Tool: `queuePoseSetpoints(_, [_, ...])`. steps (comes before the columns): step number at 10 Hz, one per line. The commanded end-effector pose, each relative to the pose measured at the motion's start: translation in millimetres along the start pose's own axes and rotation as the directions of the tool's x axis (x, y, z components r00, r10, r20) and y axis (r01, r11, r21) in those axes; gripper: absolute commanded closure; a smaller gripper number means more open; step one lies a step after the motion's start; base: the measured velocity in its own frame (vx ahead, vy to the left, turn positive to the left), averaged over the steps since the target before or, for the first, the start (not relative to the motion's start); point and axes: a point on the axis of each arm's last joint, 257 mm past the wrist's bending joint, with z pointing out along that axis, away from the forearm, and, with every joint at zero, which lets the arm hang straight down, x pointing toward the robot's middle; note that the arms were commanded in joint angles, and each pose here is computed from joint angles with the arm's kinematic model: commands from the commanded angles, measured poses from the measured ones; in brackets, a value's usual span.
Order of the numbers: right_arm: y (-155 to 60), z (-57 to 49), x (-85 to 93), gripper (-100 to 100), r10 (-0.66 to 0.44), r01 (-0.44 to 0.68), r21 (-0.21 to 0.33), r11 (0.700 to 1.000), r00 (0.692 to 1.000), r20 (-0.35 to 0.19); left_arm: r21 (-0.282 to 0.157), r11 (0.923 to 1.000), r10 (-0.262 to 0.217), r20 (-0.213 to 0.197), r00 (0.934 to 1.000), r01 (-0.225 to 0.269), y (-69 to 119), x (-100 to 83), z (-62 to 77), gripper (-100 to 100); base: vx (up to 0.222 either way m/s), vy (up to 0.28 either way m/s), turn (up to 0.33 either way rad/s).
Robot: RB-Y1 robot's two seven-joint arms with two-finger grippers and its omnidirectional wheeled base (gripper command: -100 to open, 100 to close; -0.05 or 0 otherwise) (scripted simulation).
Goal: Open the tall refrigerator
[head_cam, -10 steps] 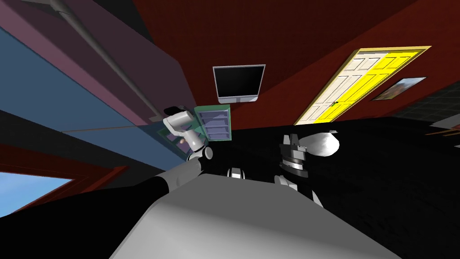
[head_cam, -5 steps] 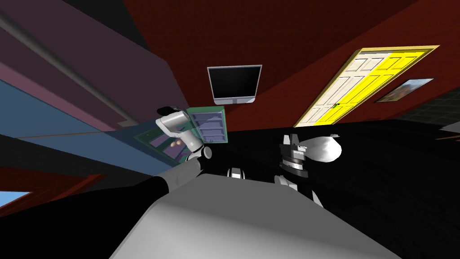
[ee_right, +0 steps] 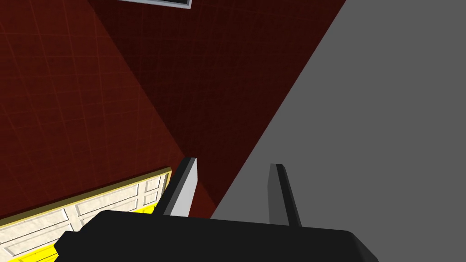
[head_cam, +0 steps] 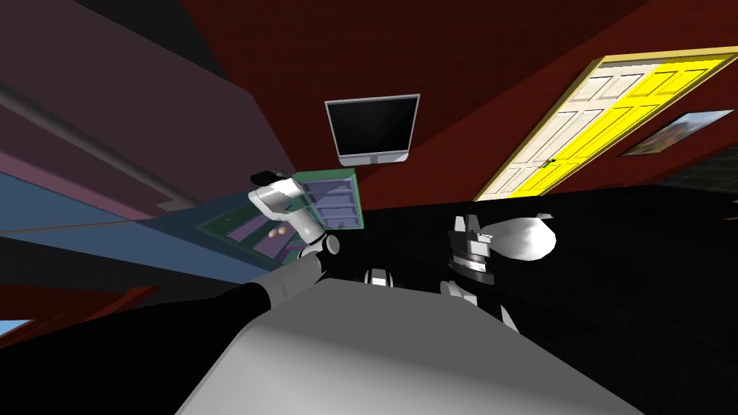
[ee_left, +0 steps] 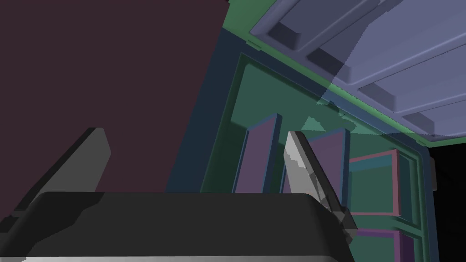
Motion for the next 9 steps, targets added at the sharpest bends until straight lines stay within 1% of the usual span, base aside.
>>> queuePoseSetpoints(1, [0.0,0.0,0.0,0,0.0,0.0,0.0,1.0,1.0,0.0,-0.015,0.9999,-0.002,-0.028,0.9996,0.002,6.3,10.4,1.5,-100,-0.131,0.199,0.006])
queuePoseSetpoints(6, [0.0,0.0,0.0,0,0.0,0.0,0.0,1.0,1.0,0.0,-0.058,0.9983,-0.01,-0.1,0.9949,0.004,26.7,38.1,4.9,-100,-0.165,0.196,0.006])
queuePoseSetpoints(9, [0.0,0.0,0.0,0,0.0,0.0,0.0,1.0,1.0,0.0,-0.085,0.9963,-0.019,-0.143,0.9896,0.006,39.7,54.8,5.7,-100,-0.158,0.192,0.006])
